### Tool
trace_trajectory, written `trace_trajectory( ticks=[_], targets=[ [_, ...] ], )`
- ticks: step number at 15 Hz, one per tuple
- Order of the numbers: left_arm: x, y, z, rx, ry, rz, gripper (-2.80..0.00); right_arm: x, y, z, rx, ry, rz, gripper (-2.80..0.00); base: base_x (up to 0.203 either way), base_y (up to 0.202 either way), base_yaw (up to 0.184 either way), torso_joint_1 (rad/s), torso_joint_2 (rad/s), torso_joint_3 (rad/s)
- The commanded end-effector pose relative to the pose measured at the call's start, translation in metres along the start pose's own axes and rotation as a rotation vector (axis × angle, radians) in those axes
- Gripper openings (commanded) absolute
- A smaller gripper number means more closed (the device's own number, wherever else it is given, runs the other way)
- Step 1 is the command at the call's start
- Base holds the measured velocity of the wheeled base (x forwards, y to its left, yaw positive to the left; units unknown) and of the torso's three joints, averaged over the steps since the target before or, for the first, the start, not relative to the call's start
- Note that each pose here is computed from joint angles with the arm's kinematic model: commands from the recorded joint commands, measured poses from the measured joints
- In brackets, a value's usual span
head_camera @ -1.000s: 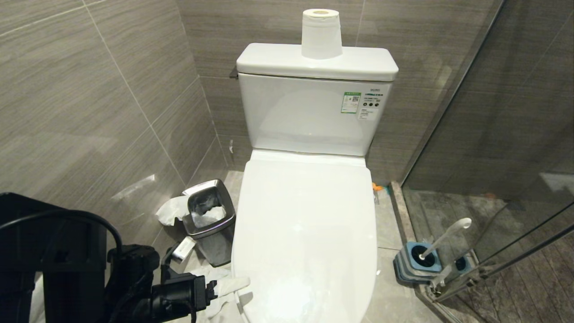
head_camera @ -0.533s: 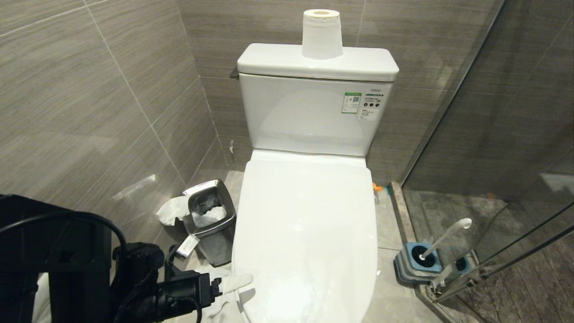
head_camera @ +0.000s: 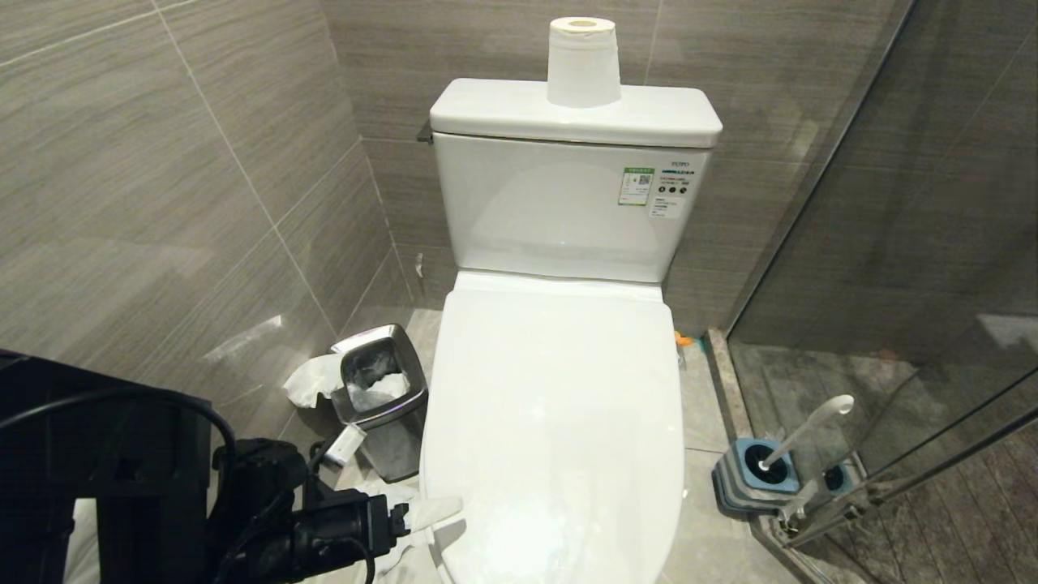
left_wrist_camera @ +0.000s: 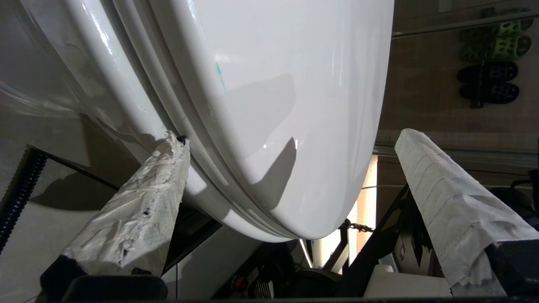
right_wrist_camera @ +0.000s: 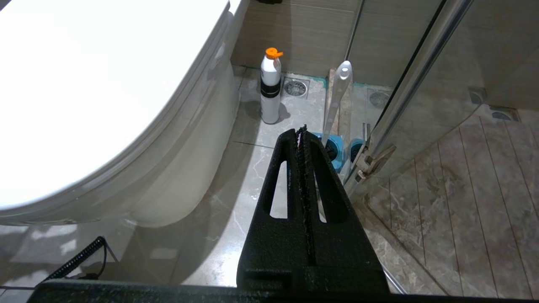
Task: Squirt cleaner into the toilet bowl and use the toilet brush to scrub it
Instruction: Use the left hand to lift the toilet lid slightly
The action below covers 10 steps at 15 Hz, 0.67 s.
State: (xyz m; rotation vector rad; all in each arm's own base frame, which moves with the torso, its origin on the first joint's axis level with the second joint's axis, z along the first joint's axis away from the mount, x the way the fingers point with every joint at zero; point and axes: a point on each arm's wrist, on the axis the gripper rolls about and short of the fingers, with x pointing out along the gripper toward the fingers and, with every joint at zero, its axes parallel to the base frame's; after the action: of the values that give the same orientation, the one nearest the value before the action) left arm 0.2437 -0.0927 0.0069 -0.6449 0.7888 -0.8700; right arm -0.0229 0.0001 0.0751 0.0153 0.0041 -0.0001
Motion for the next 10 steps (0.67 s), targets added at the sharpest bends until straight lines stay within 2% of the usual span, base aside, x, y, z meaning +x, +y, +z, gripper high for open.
trace_trajectory(
  ticks=[1,10],
  targets=[
    [-0.0010,-0.0033,0.0009,0.005,-0.002,-0.016,0.00,0.0000,0.0000,0.0002,0.000,0.001,0.000,-2.80,0.000,0.000,0.000,0.000,0.00,0.000],
    [-0.0012,-0.0036,0.0019,0.011,-0.007,-0.016,0.00,0.0001,0.0000,-0.0003,0.000,0.002,0.000,-2.80,0.000,0.000,0.000,0.000,0.00,0.000]
  ],
)
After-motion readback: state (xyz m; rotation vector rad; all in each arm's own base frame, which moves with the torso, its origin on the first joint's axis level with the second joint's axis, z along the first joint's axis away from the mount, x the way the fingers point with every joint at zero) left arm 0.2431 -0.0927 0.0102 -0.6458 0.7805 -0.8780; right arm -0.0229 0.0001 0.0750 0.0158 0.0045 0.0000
